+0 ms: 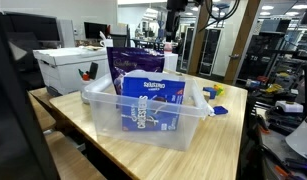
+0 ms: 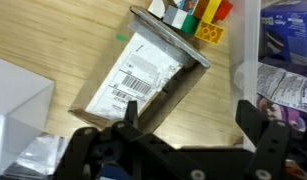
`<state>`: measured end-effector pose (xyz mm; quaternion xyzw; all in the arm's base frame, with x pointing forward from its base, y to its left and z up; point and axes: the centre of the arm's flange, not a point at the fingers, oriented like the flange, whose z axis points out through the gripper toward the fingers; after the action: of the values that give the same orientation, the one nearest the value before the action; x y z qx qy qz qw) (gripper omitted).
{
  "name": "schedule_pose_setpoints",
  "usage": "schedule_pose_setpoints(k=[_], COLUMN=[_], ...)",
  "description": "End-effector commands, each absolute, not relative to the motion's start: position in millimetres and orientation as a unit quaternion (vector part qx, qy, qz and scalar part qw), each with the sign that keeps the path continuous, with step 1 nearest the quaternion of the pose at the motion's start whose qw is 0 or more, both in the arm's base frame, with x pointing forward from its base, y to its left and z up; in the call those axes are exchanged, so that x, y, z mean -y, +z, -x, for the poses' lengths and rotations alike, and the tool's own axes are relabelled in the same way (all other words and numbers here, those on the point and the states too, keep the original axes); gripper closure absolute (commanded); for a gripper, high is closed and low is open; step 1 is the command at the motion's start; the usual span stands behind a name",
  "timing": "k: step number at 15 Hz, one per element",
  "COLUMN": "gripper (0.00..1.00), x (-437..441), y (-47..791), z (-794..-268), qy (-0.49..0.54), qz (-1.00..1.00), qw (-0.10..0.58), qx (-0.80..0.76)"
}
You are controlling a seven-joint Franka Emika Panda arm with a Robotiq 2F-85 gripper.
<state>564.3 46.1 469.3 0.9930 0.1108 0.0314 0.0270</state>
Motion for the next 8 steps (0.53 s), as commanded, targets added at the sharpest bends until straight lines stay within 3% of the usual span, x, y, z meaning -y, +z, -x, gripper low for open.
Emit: schedule_pose_setpoints(k=[1, 8], gripper=[0.0, 0.0], x=[-22.8, -8.5], y=[478.1, 479.0], z=[-545.5, -554.8], qy=[0.047, 0.043], qz=[-0.996, -0.996], qw=[0.074, 0.08], qx=[-0.03, 0.004])
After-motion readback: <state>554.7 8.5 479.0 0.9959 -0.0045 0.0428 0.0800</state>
